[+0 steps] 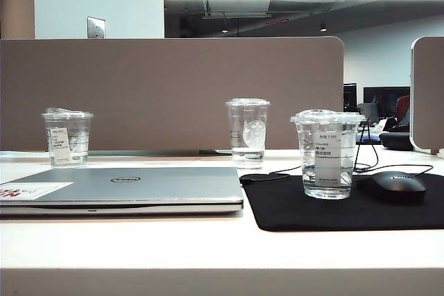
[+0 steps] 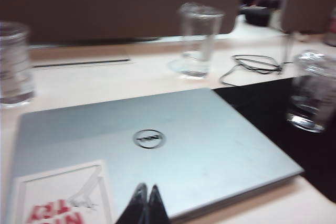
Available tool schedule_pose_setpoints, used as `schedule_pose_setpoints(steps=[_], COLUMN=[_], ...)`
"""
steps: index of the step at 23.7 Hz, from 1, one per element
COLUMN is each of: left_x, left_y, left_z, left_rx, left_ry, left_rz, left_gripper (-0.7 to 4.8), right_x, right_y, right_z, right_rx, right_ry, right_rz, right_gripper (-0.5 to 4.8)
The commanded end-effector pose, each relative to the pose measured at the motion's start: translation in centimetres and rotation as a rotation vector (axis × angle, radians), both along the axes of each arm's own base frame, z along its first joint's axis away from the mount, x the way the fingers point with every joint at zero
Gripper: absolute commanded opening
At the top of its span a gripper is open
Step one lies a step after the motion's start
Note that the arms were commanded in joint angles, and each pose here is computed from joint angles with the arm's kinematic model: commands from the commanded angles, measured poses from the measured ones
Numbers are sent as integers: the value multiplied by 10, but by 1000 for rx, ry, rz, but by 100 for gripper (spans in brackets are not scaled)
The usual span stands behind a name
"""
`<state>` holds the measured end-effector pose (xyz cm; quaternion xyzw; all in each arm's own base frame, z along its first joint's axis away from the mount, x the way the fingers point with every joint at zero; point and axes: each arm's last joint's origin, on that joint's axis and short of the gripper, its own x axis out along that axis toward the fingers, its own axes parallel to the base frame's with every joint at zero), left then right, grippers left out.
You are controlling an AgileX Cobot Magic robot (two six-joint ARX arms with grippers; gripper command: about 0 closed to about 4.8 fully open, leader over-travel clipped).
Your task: Pick up the coffee cup on the middle and place it on the right side of the laptop.
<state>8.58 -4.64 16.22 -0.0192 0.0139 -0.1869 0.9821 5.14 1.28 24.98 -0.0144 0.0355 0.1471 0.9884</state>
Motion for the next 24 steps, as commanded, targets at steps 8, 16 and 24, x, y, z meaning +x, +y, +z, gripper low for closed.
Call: schedule_pose_setpoints(steps=[8, 16, 24], left_x=[7, 10, 10], left_y=[17, 28, 32], left_z=[3, 2, 1], left_rx=[88, 114, 107], left_ry=[-50, -48, -25], left_rz=[155, 232, 324], left_gripper=[-6, -6, -6], right_x=[34, 45, 45], right_y=[2, 2, -2], right_z=[-55, -91, -92], right_rx=[9, -3, -14], right_ry=[-47, -19, -13], right_rz=[-141, -211, -345], right_gripper=[-5, -5, -5])
